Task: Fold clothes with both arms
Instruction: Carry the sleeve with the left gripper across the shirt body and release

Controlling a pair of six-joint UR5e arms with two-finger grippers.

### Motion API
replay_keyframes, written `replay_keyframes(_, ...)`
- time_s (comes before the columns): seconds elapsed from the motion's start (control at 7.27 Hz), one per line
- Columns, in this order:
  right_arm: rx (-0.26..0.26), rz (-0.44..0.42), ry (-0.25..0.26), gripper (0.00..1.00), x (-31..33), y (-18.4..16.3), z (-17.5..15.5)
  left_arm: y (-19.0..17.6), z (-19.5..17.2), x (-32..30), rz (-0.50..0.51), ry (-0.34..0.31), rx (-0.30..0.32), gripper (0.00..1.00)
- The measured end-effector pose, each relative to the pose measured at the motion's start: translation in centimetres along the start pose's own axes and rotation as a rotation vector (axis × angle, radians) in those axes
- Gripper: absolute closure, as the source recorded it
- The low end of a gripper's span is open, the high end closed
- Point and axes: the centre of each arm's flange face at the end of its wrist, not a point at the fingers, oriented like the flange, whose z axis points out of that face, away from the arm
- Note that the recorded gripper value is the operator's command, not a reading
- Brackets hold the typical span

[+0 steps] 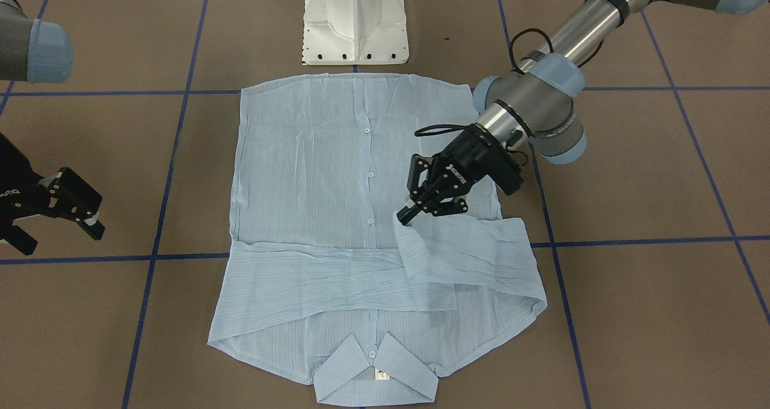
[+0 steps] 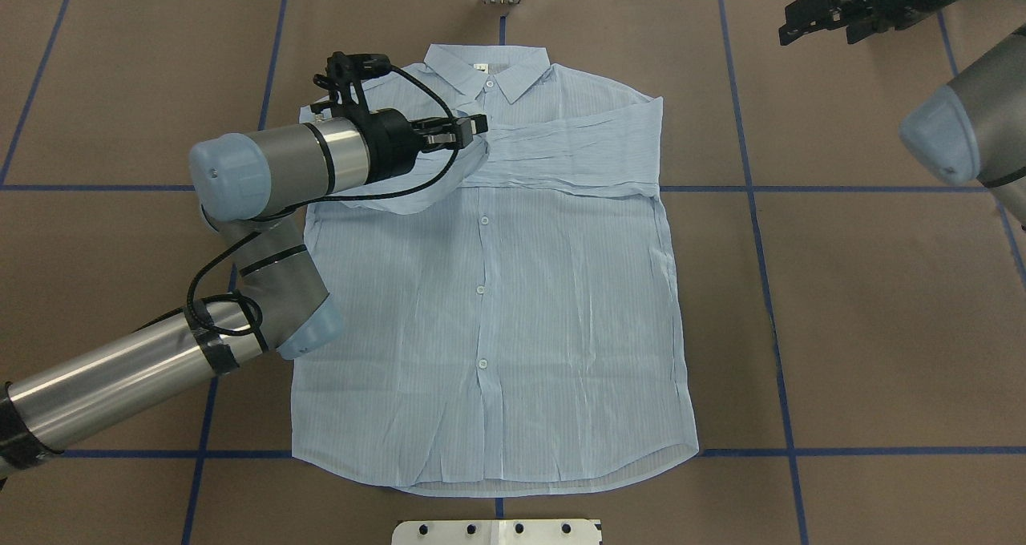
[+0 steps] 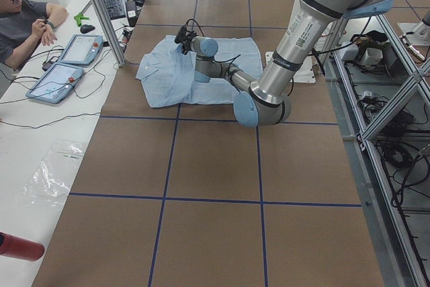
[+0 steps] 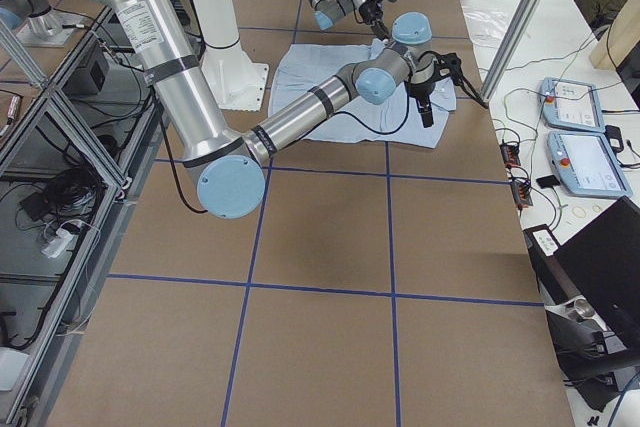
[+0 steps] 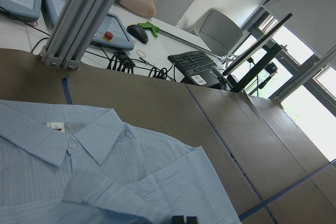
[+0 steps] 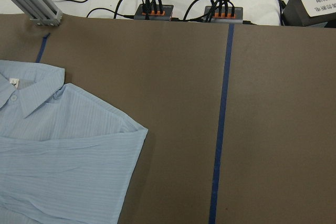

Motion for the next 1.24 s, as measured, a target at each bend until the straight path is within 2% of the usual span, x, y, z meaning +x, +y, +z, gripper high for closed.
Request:
replay_keyframes(0.28,0.000,0.000,0.000,0.00,0.0,0.1,0.0,1.3,2.1,2.4,-0.011,-0.028,-0.029,1.00)
replay_keyframes(0.55,0.000,0.001,0.000,0.00,0.0,0.1,0.0,4.8,3.7,3.9,-0.013,-0.031,-0.068,1.00)
replay_keyframes(0.69,0.000,0.000,0.000,0.00,0.0,0.1,0.0,6.7,5.1,4.7,-0.004,-0.038,-0.080,0.77)
replay_keyframes(0.83,0.000,0.000,0.000,0.00,0.0,0.1,0.0,8.2,6.4,5.5,0.010,-0.046,-0.087,0.02)
replay_keyframes(1.24,0.000,0.006,-0.001,0.00,-0.2,0.2,0.1,10.8,7.9,6.2,0.018,-0.081,-0.119,0.00)
